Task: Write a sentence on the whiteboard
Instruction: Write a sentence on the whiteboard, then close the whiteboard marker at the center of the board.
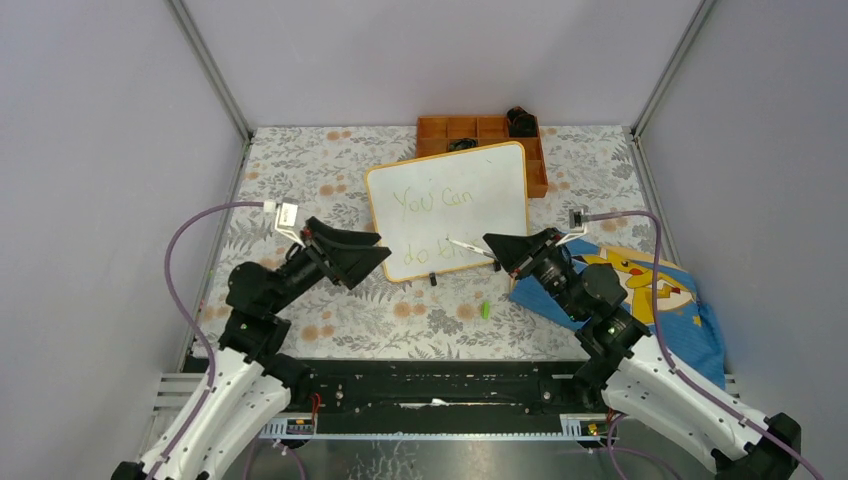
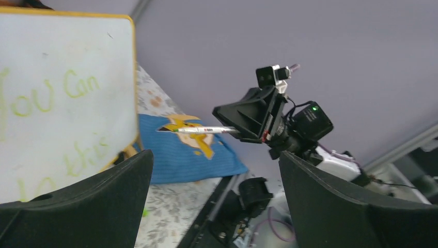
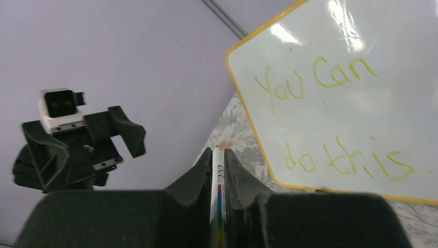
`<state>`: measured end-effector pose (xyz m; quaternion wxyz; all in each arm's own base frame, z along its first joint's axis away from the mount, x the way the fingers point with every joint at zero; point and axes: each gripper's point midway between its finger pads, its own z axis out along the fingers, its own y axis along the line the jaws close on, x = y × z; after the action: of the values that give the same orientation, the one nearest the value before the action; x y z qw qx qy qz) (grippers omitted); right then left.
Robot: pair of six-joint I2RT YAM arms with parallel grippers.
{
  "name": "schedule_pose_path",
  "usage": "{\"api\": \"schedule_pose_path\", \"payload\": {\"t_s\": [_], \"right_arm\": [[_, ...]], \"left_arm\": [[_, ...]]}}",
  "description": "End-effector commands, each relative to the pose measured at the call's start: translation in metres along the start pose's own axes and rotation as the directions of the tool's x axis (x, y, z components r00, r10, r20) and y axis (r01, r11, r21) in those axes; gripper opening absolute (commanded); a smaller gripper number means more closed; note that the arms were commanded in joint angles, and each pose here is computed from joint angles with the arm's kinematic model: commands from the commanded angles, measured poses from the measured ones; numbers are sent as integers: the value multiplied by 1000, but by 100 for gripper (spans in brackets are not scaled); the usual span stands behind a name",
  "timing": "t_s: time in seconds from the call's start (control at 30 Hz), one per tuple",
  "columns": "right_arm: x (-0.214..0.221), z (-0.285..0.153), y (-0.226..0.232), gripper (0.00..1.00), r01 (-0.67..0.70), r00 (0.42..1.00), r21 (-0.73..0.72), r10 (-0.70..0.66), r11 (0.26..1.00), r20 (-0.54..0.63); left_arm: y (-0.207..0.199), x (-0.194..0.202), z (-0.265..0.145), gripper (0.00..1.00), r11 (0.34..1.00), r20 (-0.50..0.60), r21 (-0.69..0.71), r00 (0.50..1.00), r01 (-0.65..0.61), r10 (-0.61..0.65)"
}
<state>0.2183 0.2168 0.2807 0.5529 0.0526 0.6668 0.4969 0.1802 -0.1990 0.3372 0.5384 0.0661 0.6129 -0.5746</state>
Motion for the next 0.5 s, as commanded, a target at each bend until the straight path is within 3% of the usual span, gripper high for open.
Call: {"api": "schedule_pose_path", "payload": {"t_s": [0.0,0.17,0.47], "right_arm": [[-52,7,63,0,-47,989,-198,74,979,131],[-48,9,50,0,-12,993,-124,27,992,117],[-42,4,41,0,-99,985,-133,116,986,130]], "left_arm": [[-31,-4,12,99,980,-13,157,992,124,-124],[-21,7,28,99,984,-35,115,990,139,-136],[-46,65,71,97,968,-153,151,972,202,-179]]}}
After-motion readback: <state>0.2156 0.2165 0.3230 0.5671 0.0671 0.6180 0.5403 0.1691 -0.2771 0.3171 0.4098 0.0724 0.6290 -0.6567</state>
